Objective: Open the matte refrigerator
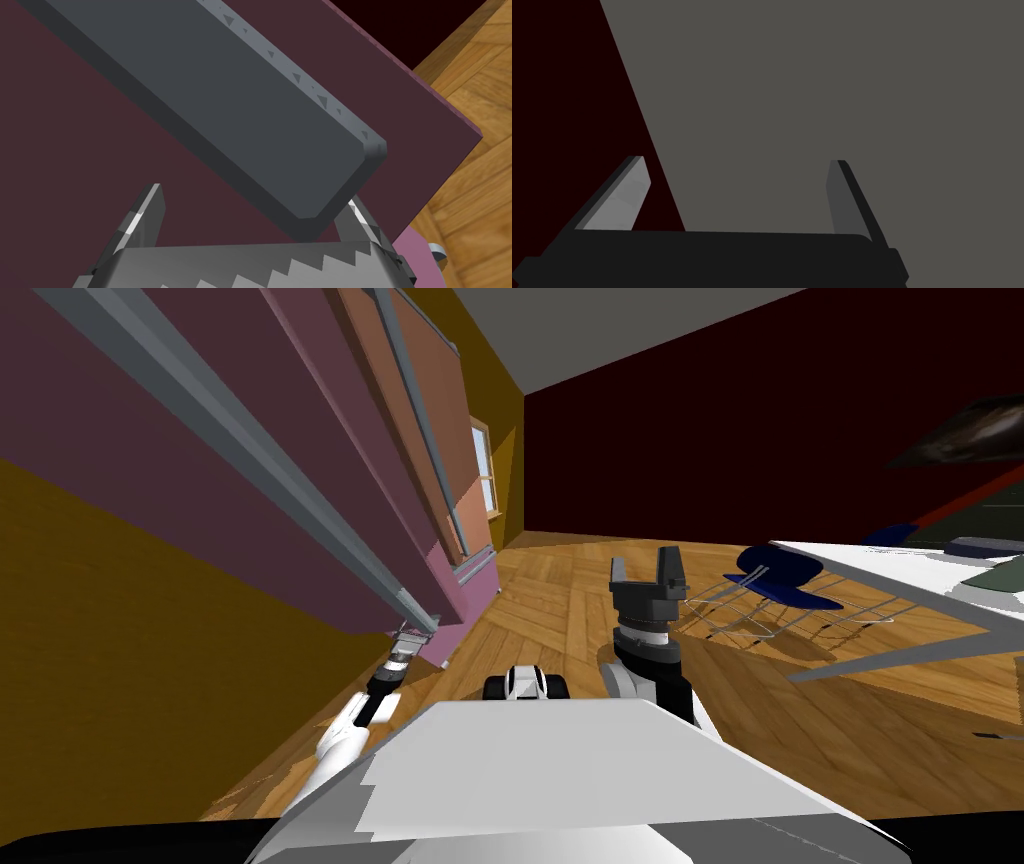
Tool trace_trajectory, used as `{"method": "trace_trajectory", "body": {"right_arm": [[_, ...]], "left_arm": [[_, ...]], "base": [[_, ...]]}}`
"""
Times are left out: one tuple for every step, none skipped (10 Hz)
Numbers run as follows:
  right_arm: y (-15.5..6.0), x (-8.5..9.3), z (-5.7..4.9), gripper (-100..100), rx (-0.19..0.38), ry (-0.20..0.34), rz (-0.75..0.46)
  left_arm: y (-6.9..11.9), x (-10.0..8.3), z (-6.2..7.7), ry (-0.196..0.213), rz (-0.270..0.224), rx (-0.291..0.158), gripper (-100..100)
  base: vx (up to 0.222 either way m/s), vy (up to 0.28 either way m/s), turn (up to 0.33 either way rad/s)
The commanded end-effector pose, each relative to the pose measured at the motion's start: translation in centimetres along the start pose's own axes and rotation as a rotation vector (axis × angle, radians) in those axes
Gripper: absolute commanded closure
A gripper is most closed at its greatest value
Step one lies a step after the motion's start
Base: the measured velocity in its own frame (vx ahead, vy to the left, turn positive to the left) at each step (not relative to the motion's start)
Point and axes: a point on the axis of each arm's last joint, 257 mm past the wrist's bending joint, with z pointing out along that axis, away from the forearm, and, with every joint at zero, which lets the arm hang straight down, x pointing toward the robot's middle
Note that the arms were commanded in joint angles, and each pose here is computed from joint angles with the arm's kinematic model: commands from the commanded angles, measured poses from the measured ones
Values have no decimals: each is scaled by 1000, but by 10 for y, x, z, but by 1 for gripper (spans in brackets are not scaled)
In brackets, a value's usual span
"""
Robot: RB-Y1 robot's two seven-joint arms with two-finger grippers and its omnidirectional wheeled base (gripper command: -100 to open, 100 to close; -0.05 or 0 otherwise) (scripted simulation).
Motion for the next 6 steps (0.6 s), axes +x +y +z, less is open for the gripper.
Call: {"method": "trace_trajectory", "body": {"right_arm": [[0, 0, 0, 0, 0, 0, 0], [0, 0, 0, 0, 0, 0, 0], [0, 0, 0, 0, 0, 0, 0], [0, 0, 0, 0, 0, 0, 0], [0, 0, 0, 0, 0, 0, 0], [0, 0, 0, 0, 0, 0, 0]], "left_arm": [[1, -2, -2, -8, -3, -4, 0], [3, -4, -4, -15, -4, -7, 0], [4, -5, -5, -21, -5, -10, 0], [5, -6, -6, -26, -5, -13, 0], [6, -7, -7, -30, -6, -15, 0], [7, -8, -8, -33, -6, -16, 0]], "base": [[10, 1, -1], [5, 2, 0], [0, 0, 0], [0, 0, 0], [0, 0, 0], [0, 0, 0]]}}
